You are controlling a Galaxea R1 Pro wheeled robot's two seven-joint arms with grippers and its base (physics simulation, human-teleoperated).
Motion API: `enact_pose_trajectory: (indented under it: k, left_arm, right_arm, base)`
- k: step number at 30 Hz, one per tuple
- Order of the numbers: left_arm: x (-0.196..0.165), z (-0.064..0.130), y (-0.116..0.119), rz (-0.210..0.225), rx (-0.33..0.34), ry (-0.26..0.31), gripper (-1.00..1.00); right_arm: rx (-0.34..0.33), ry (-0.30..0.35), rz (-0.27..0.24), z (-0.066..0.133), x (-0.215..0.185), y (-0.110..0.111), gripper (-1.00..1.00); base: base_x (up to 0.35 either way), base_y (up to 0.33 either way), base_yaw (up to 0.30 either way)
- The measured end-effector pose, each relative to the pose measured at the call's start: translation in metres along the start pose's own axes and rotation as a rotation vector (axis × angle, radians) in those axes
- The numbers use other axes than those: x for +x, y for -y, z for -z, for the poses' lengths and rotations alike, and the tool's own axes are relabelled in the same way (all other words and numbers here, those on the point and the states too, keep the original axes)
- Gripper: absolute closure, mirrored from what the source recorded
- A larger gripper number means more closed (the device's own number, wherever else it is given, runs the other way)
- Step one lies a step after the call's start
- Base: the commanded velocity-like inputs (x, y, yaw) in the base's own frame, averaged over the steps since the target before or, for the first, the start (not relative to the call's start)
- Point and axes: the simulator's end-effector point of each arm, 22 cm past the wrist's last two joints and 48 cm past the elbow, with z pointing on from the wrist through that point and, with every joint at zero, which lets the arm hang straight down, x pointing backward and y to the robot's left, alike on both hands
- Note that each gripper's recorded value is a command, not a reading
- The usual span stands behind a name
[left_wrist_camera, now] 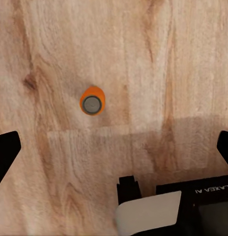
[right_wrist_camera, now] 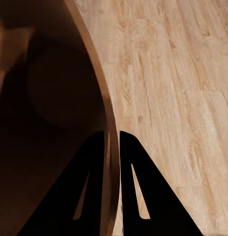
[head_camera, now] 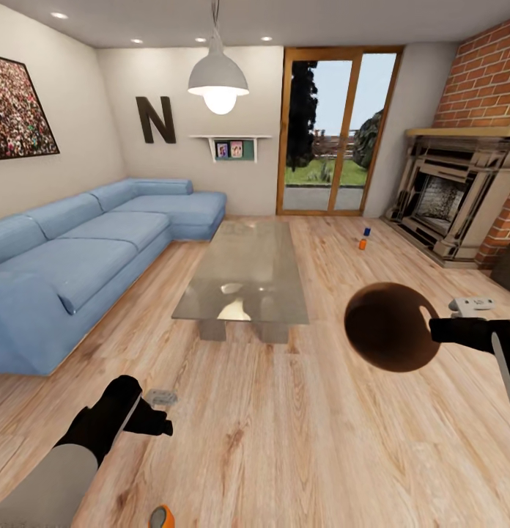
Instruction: Put the three can of soda from the living room inside the tash can in the kitchen.
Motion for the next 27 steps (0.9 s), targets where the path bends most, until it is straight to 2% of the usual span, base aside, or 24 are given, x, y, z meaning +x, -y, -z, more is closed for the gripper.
enact_pose_trajectory:
  k: [20, 27]
  left_arm:
    - [0.008, -0.036, -0.003, 0.002, -0.006, 0.001, -1.0]
    - [0.009, -0.048, -0.013, 0.006, -0.04, 0.012, -1.0]
  right_arm:
    - [0.006, -0.011, 0.001, -0.022, 0.035, -0.002, 1.0]
    - [0.0, -0.011, 0.0, -0.029, 0.047, -0.005, 1.0]
  base:
    - [0.0, 0.0, 0.0]
    - [0.0, 0.0, 0.0]
